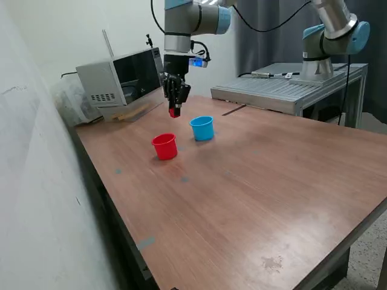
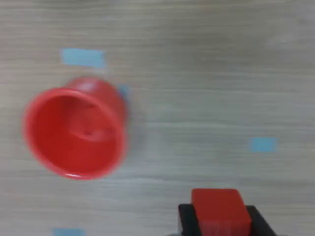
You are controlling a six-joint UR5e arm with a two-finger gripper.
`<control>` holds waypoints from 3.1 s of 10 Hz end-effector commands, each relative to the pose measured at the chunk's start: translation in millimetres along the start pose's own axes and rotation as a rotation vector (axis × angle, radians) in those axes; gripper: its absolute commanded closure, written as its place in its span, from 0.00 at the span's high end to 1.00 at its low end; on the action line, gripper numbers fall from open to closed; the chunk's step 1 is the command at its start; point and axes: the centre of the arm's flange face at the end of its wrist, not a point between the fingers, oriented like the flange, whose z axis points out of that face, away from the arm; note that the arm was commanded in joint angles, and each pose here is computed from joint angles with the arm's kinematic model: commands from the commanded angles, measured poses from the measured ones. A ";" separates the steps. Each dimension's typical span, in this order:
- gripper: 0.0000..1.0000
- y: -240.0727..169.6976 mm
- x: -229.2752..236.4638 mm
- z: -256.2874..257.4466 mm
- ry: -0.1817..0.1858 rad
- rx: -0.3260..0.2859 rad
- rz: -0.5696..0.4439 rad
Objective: Place red objects in the red bin, and blue objects in the blue bin.
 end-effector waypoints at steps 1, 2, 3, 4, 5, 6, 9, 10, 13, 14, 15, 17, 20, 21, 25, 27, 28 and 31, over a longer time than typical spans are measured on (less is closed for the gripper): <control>0.00 11.3 -79.3 46.9 -0.024 0.032 0.083; 0.00 11.5 -100.1 69.5 -0.028 0.050 0.104; 0.00 10.3 -111.1 86.7 -0.028 0.066 0.113; 0.00 10.3 -113.7 93.7 -0.029 0.070 0.113; 0.00 10.1 -113.6 95.8 -0.029 0.070 0.113; 0.00 10.6 -113.6 95.3 -0.027 0.068 0.110; 1.00 7.1 -99.0 96.8 -0.018 0.085 0.064; 1.00 8.3 -81.0 93.7 -0.013 0.089 0.017; 1.00 -5.6 -55.6 58.2 0.002 0.129 -0.009; 1.00 -27.4 -45.7 15.0 0.009 0.160 -0.010; 1.00 -50.1 -12.6 -29.3 0.020 0.175 -0.042; 1.00 -110.0 36.1 -135.1 0.033 0.226 -0.056; 1.00 -210.1 87.5 -266.3 0.026 0.266 -0.047; 1.00 -231.6 95.1 -286.5 0.022 0.299 -0.032; 1.00 -287.7 105.3 -322.4 0.026 0.320 -0.047; 1.00 -314.8 112.7 -319.6 0.025 0.371 -0.076; 1.00 -339.1 133.3 -317.2 0.017 0.462 -0.148; 1.00 -363.0 136.3 -309.9 0.001 0.590 -0.184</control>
